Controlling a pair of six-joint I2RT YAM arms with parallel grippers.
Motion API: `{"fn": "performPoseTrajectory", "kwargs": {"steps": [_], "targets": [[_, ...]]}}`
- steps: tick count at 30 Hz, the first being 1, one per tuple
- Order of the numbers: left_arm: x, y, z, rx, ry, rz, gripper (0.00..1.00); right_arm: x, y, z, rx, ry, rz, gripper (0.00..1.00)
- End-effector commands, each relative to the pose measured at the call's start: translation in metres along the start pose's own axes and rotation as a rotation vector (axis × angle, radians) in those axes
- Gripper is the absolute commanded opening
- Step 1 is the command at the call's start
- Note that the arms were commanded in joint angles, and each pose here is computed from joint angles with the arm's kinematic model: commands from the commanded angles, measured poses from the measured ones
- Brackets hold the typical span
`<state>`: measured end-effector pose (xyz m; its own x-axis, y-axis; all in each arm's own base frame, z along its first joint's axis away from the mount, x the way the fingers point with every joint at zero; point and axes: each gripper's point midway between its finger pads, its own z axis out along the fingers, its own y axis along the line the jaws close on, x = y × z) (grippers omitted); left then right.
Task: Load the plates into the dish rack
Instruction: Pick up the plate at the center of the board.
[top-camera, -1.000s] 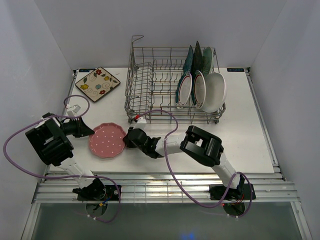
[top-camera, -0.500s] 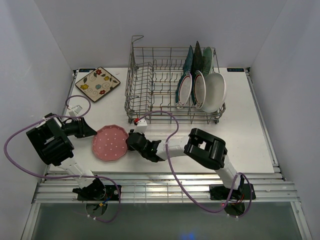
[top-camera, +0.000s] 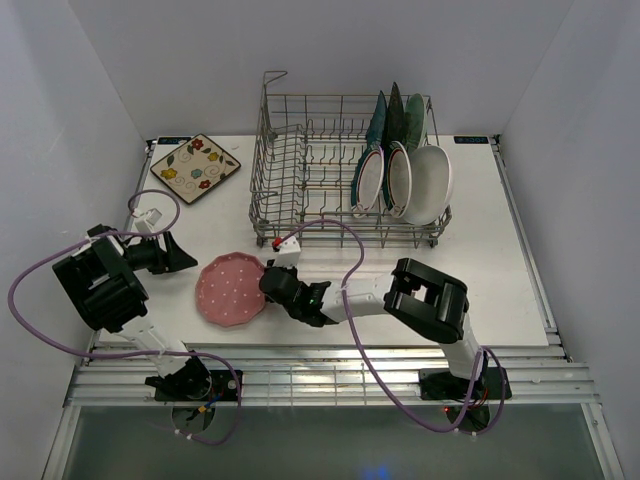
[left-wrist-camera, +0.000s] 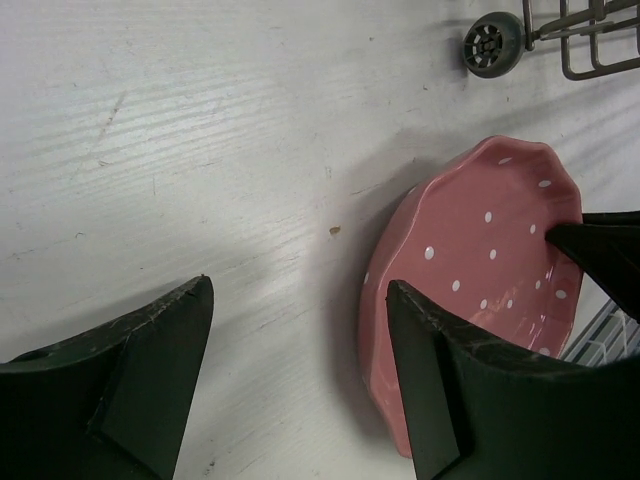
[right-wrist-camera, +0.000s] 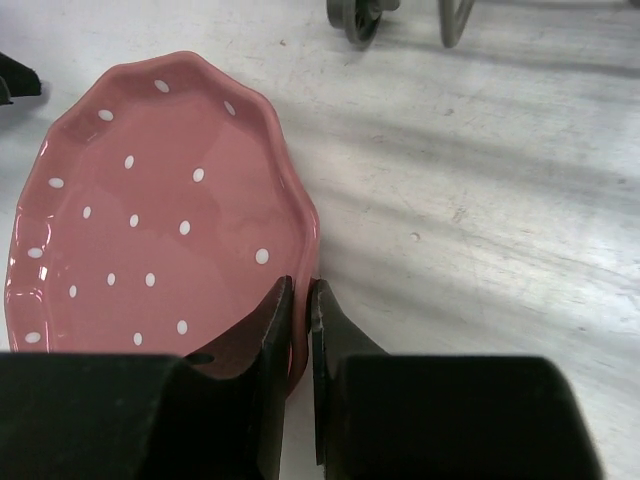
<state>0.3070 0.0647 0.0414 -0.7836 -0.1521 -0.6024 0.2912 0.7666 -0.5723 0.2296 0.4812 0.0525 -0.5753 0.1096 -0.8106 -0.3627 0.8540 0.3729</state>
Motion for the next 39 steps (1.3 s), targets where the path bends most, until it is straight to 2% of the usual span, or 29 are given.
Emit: {"fn": "performPoseTrajectory", "kwargs": {"steps": [1,9,12,13,35,39], "targets": [[-0.018,-0.009,-0.009,-0.016,-0.05,0.073,0.8,-0.055,0.004,-0.02,0.027,-0.149,0.005,0.08],[-0.027,-0.012,-0.02,-0.087,-0.075,0.111,0.86,-0.092,-0.002,-0.041,0.097,-0.226,-0.124,0.08],[-0.027,-0.014,-0.022,-0.106,-0.079,0.117,0.92,-0.105,0.0,-0.049,0.112,-0.251,-0.164,0.08],[-0.028,-0.015,-0.024,-0.111,-0.084,0.126,0.98,-0.107,-0.002,-0.051,0.127,-0.256,-0.175,0.08],[-0.034,-0.016,-0.027,-0.135,-0.107,0.132,0.98,-0.199,0.026,-0.12,0.062,-0.41,-0.362,0.08],[-0.036,-0.016,-0.028,-0.137,-0.111,0.137,0.98,-0.219,0.03,-0.135,0.069,-0.457,-0.434,0.08]]}}
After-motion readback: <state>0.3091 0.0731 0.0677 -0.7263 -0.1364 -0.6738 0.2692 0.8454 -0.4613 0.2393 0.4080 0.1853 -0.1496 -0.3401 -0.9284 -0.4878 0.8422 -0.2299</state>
